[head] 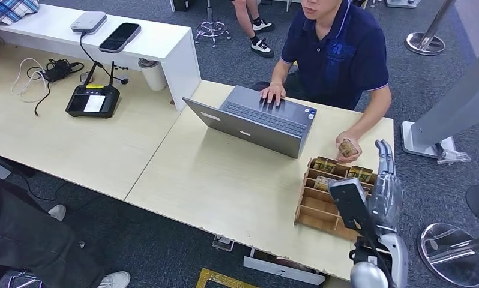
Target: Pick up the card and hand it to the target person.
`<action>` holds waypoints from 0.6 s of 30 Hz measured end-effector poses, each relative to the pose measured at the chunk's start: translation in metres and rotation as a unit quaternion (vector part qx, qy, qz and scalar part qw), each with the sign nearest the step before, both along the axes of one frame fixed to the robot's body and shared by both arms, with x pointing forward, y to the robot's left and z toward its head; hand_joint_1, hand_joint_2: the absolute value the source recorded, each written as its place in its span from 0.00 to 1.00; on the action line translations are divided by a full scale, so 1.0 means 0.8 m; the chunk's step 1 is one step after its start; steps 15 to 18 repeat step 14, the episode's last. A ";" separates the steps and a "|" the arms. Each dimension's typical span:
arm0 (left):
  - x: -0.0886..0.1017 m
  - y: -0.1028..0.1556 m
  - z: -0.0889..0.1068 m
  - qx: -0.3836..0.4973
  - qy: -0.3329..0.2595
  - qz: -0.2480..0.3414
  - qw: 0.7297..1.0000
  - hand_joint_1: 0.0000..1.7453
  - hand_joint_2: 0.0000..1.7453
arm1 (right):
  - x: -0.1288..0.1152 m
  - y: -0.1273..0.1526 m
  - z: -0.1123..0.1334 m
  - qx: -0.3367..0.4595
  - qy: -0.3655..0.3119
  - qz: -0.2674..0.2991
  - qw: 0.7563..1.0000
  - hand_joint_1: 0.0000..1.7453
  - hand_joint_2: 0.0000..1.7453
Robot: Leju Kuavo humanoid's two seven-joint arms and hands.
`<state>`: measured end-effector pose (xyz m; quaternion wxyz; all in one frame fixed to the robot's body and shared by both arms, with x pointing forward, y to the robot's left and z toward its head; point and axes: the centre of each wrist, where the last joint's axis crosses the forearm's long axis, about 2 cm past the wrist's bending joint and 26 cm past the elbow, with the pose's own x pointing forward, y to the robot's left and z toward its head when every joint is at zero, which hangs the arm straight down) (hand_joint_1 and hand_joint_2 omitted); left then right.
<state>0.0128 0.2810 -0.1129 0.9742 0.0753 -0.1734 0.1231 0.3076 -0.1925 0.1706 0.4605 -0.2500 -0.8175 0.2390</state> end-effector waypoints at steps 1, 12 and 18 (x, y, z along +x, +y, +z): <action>-0.001 -0.001 0.000 -0.001 0.001 0.000 1.000 0.00 0.00 | -0.011 -0.003 -0.007 0.036 0.018 0.013 0.999 0.00 1.00; -0.011 -0.008 0.000 -0.003 0.016 0.005 1.000 0.00 0.00 | -0.081 -0.019 -0.052 0.161 0.123 0.016 0.979 0.00 1.00; -0.012 -0.009 0.000 -0.002 0.018 0.006 1.000 0.00 0.00 | -0.083 -0.018 -0.053 0.164 0.129 0.015 0.978 0.00 1.00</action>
